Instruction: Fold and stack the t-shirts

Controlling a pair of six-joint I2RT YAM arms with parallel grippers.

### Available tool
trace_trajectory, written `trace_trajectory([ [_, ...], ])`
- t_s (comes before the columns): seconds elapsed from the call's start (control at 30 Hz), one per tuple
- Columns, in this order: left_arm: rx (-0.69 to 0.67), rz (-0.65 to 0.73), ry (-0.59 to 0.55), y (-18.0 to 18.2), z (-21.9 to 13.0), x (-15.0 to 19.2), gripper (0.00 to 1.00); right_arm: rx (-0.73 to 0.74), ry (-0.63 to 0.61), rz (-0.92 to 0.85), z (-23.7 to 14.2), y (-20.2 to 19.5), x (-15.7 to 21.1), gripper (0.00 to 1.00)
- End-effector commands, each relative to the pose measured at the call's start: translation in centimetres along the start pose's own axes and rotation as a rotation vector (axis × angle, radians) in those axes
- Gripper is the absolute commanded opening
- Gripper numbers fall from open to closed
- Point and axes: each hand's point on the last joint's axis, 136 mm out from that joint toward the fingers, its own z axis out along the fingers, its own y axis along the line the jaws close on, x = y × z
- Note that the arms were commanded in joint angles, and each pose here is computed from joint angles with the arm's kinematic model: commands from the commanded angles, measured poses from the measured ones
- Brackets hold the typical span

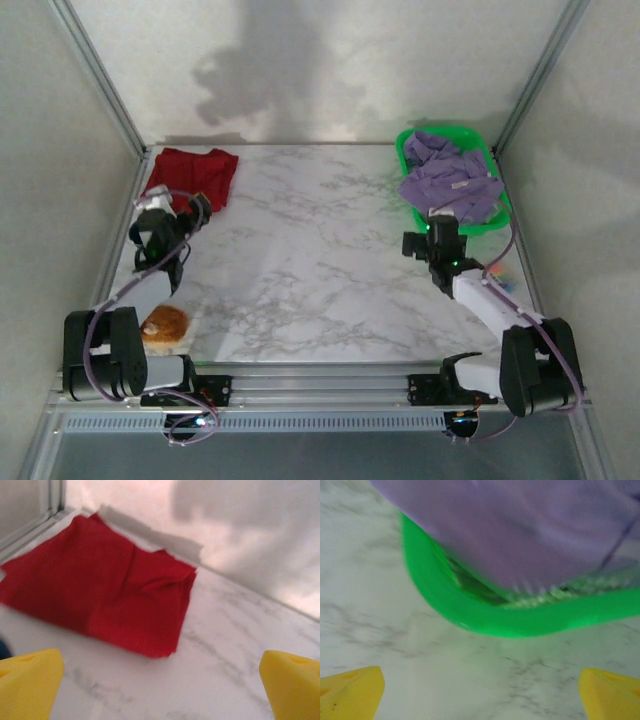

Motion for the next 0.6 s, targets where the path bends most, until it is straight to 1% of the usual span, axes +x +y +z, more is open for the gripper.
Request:
trace_trajectory([
  [0.0, 0.02, 0.041, -0.272, -0.3, -2.7, -4.4, 1.0, 0.148, -0.298, 0.01, 0.3, -2.6, -5.8, 0.99],
  [0.07, -0.009, 0.075, -0.286, 0.5, -3.4, -3.4, 1.0, 0.142, -0.314, 0.036, 1.2, -2.8, -4.6, 0.99],
  [0.17, -0.038, 0.125, -0.276, 1.4, -4.1, -1.9, 1.0, 0.101, -0.322, 0.06, 2.3, -2.7, -2.3, 0.99],
  [0.23, -0.037, 0.163, -0.304, 1.7, -5.2, -1.1, 1.0, 0.079, -0.353, 0.073, 2.6, -2.6, -1.9, 0.99],
  [0.27, -0.047, 0.144, -0.321, 2.1, -5.7, -1.0, 1.0, 0.065, -0.352, 0.071, 2.8, -2.3, -1.8, 0.99],
  [0.33, -0.028, 0.153, -0.326, 1.9, -6.1, -0.4, 1.0, 0.049, -0.341, 0.064, 2.9, -2.1, -1.8, 0.99],
  [0.47, 0.001, 0.212, -0.268, 1.0, -5.3, 1.8, 1.0, -0.005, -0.339, 0.059, 3.3, -1.5, -1.4, 0.99],
  [0.53, 0.015, 0.229, -0.274, 0.4, -5.0, 2.1, 1.0, -0.036, -0.333, 0.046, 3.8, -1.1, -0.9, 0.99],
  [0.57, 0.017, 0.242, -0.272, 0.2, -4.6, 2.3, 1.0, -0.048, -0.343, 0.032, 3.8, -0.7, -1.2, 0.99],
])
